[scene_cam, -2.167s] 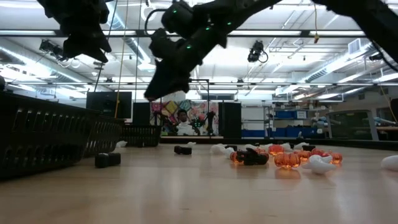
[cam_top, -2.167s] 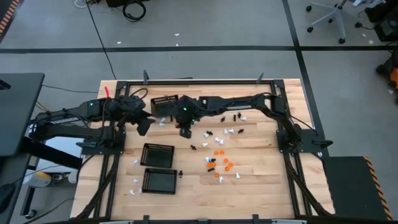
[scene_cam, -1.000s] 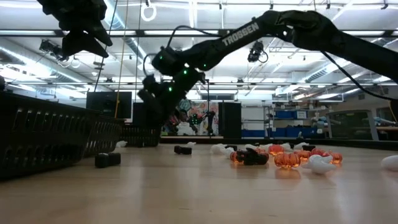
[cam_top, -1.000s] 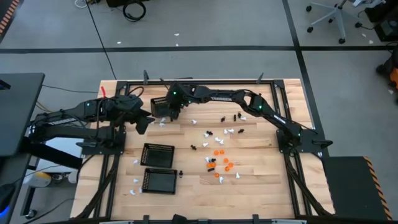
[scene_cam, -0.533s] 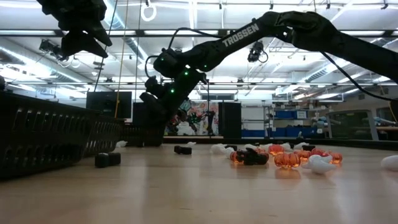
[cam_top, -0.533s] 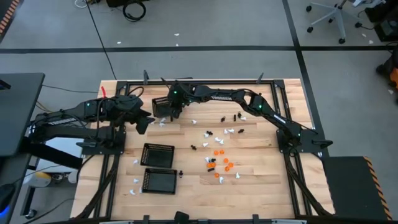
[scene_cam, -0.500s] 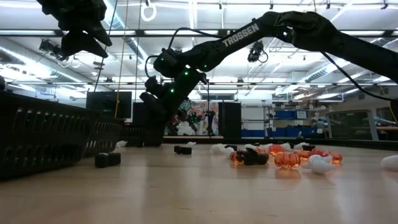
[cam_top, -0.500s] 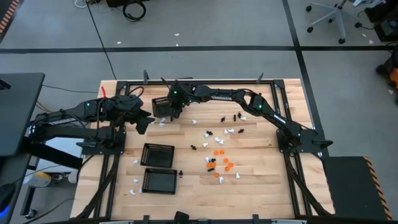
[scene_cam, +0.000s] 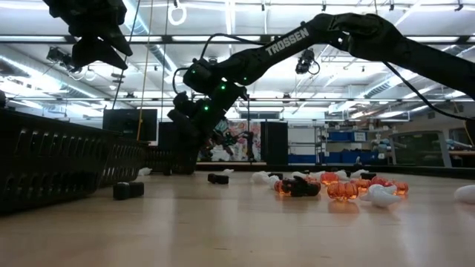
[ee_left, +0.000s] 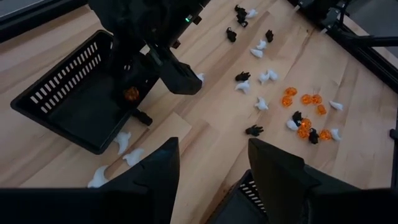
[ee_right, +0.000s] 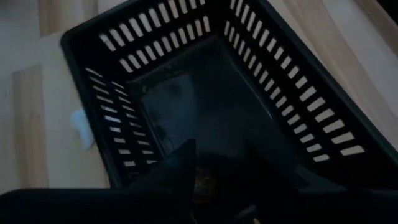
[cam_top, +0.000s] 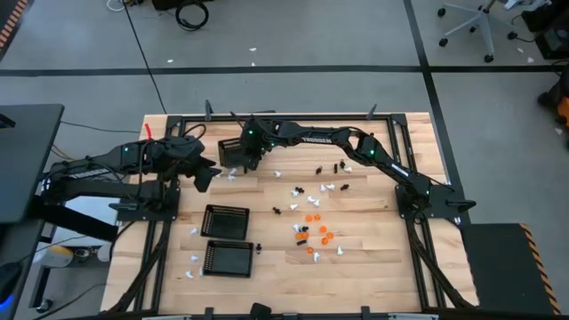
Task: Sort Halloween decoration
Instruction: Put the orange pumpkin toy into the top black bin
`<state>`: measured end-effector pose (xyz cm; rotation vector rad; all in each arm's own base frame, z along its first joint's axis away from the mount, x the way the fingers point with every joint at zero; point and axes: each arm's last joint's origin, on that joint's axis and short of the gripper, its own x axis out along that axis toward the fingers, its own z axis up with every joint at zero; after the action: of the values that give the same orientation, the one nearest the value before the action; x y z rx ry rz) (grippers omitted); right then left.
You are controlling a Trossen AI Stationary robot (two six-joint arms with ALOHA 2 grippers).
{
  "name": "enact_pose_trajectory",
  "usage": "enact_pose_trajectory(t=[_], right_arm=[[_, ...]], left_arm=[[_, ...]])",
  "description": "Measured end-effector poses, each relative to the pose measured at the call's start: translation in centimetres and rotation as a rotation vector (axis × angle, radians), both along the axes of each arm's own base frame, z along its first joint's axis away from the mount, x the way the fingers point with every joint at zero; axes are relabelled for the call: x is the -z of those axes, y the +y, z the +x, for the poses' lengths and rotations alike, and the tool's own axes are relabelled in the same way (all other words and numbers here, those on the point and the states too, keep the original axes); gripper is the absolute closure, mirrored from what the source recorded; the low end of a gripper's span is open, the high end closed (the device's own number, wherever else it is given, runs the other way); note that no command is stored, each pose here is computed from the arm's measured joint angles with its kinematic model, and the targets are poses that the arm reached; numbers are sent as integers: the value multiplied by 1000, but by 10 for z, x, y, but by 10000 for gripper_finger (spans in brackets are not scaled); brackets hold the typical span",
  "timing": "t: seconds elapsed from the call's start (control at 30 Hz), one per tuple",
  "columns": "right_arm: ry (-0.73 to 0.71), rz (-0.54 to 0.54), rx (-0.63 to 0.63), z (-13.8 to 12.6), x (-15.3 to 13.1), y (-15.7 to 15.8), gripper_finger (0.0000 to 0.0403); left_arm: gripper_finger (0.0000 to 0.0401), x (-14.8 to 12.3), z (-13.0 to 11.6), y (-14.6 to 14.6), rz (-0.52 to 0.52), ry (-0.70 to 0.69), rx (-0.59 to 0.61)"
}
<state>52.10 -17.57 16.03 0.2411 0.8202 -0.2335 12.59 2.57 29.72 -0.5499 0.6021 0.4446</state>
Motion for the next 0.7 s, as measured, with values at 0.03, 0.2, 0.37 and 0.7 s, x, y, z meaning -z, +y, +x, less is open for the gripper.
enact_pose_trajectory(t=[0.03, 0.2, 0.37, 0.7], right_arm=[[-2, 2, -3, 0, 0, 0, 260], [-37, -4, -11, 1, -14, -5, 260], [-79, -24, 3, -4, -61, -12, 261], [-32, -84, 24, -44, -125, -4, 270]], left_arm=[[202, 0, 0, 0, 0, 0, 0], [202, 0, 0, 0, 4, 2, 4], [202, 0, 0, 0, 7, 4, 7], [202, 0, 0, 0, 16, 5, -5]])
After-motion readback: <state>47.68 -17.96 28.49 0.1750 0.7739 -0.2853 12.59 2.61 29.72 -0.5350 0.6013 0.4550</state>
